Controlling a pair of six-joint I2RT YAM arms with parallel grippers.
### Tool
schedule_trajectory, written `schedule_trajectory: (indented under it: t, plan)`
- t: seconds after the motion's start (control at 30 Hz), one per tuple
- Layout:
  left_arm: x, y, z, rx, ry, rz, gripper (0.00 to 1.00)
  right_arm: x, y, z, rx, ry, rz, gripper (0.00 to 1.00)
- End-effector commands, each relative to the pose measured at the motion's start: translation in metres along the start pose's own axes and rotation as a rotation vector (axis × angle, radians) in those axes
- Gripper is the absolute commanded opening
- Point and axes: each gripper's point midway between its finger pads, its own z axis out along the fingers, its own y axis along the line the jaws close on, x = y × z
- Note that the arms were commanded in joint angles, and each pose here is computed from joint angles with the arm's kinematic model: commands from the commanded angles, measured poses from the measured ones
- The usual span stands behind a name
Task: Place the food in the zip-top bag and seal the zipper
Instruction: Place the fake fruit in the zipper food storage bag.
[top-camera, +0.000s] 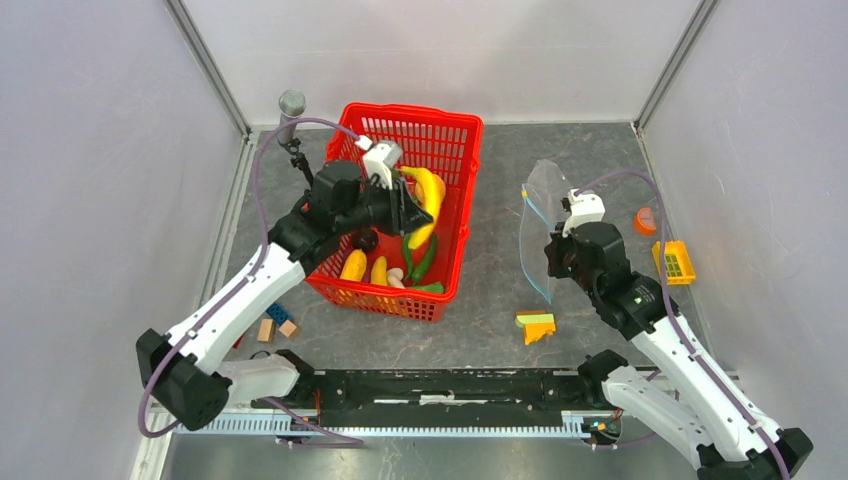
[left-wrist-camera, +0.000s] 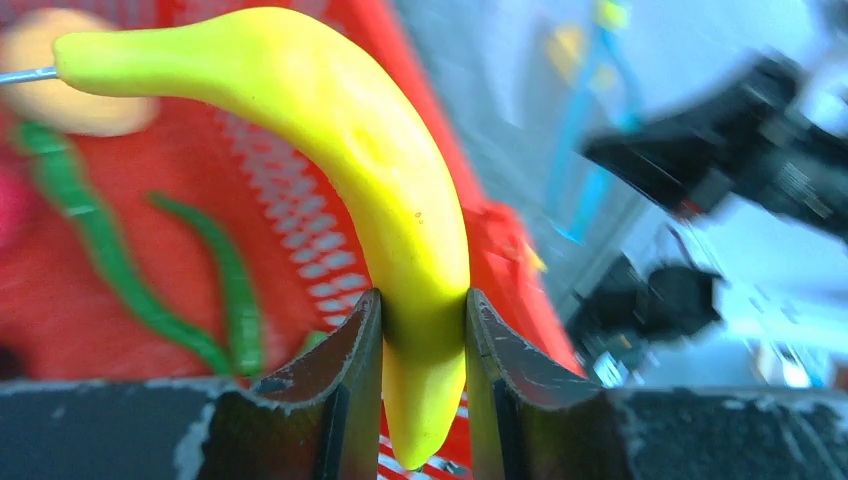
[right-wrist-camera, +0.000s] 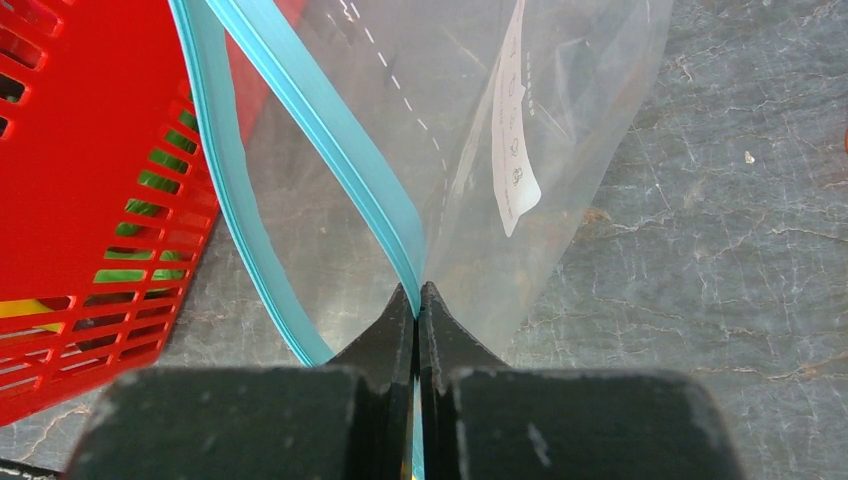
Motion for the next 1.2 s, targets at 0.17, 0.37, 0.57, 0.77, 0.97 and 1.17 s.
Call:
schedule_trajectory:
  t: [0.17,0.37,0.57,0.77,0.97,1.17]
  plan:
    - [0.076,-0.153,-0.047,0.548,0.229,0.432,0.11,-0.018,0.008,0.003,-0.024,-0.069,0.064,0.0]
    - [0.119,-0.156,-0.035,0.515,0.369,0.574,0.12,-0.021,0.009,0.001,-0.026,-0.069,0.068,0.0]
    - [0.129,-0.161,-0.016,0.477,0.421,0.639,0.14,-0.023,0.014,-0.004,-0.063,-0.071,0.062,0.0]
    - [0.124,-0.177,0.0,0.465,0.393,0.715,0.13,-0.016,0.017,-0.007,-0.093,-0.042,0.021,0.0]
    - [0.133,-0.164,0.018,0.356,0.476,0.811,0.12,-0.014,0.019,-0.012,-0.117,-0.028,0.0,0.0]
    - [0.127,-0.147,0.045,0.168,0.534,0.814,0.09,-0.016,0.02,-0.02,-0.132,-0.035,0.001,0.0]
